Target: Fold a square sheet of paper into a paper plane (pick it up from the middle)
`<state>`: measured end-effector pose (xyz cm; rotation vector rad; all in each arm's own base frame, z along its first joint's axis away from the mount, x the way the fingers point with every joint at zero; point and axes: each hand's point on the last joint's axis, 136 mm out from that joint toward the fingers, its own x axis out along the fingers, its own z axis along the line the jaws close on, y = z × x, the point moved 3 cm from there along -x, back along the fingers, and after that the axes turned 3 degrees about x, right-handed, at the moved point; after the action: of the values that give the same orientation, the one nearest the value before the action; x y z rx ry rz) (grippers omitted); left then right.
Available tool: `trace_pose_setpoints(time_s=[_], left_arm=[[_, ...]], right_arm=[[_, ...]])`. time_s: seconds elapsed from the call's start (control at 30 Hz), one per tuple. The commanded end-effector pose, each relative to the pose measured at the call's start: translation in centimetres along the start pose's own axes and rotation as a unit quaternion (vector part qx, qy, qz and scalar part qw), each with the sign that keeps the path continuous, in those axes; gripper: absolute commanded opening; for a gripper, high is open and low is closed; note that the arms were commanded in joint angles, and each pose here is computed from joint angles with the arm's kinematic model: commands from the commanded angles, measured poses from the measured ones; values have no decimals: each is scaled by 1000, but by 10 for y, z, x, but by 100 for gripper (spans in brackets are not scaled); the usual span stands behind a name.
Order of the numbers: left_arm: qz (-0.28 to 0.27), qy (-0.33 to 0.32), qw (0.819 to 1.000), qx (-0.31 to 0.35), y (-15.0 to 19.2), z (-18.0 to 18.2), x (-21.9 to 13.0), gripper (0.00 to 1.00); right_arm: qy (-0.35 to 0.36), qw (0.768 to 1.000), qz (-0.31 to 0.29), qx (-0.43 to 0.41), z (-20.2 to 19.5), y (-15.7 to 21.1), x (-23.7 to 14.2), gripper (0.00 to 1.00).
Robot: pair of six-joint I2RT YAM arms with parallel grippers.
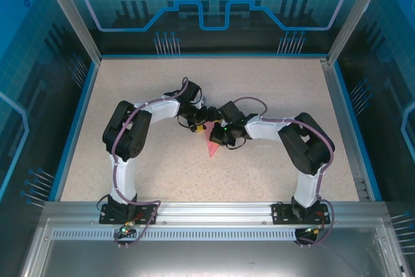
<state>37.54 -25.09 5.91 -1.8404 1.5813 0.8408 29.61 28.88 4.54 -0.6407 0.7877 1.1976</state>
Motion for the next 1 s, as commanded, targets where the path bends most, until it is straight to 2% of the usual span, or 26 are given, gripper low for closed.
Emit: trace_pose_setpoints(time_s=[0.0,0.2,0.33,0.6,0.97], left_arm=[[19,-8,1000,3,7,3,3,79],[17,-6,1000,2,7,2,2,79],[-2,-3,1000,4,2,-7,-10,79],[-57,-4,998,-19,-7,-8,-39,79],[-77,0,996,-56,-8,17,-60,79]], right_arm=[[-8,1000,27,-12,1,12,13,5],[9,999,30,-8,-7,14,14,6],[24,999,33,-4,-13,16,16,8],[29,999,35,-8,-15,17,13,20],[13,999,38,-14,-10,18,14,33]])
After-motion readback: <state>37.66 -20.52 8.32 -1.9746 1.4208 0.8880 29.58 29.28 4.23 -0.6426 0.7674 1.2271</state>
